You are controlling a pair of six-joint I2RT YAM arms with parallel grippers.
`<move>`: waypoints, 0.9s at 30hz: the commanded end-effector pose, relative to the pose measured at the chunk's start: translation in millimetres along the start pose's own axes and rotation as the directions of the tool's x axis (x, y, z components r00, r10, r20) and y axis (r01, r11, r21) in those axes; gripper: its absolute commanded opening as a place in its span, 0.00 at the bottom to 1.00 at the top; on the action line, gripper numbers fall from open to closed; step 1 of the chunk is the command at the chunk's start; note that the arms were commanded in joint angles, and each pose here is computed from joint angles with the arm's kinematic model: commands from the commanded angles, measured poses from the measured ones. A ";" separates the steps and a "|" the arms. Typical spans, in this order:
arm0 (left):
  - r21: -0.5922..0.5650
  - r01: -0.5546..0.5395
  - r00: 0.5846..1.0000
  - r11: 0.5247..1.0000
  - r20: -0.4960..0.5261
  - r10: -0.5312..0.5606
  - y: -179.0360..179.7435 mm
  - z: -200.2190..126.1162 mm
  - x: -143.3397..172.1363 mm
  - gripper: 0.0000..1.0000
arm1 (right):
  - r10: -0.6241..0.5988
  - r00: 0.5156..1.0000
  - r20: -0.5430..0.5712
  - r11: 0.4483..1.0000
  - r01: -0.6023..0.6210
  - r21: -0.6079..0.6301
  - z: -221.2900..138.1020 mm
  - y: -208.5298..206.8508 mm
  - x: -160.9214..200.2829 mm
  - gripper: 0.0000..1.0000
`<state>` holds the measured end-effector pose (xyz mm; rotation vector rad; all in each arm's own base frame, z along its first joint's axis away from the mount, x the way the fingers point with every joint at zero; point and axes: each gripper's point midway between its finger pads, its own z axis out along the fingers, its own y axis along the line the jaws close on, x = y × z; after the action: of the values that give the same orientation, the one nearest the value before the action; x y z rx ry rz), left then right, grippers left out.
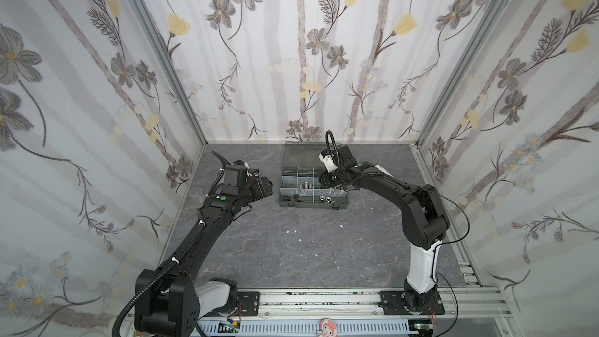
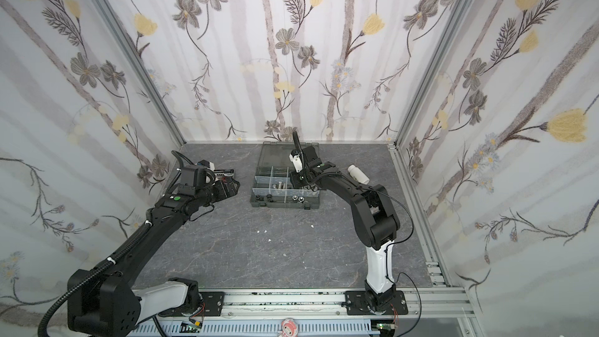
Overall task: Sort the screws and nuts into containers
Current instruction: Place the screw into the container.
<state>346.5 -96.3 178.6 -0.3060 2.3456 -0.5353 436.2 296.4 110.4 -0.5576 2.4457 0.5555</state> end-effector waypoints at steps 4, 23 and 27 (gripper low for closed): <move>-0.009 -0.006 1.000 1.000 0.017 0.007 2.6 2.7 -3.8 1.00 | 0.005 1.000 0.006 1.000 -0.004 -0.026 12.3 0.2 -5.8 0.21; -0.047 0.001 0.998 0.999 0.063 0.002 8.5 -4.0 -12.3 1.00 | -0.011 0.998 0.065 1.000 0.010 0.017 -19.8 -4.3 -17.6 0.44; -0.066 -0.002 0.995 0.998 0.098 0.009 9.5 -13.1 -19.8 1.00 | -0.014 0.994 0.108 0.999 0.010 0.035 -47.9 -3.8 -18.4 0.44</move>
<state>348.0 -83.8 186.1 -0.3376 2.3071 -0.4713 431.5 280.1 142.4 -0.5243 2.3881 0.5454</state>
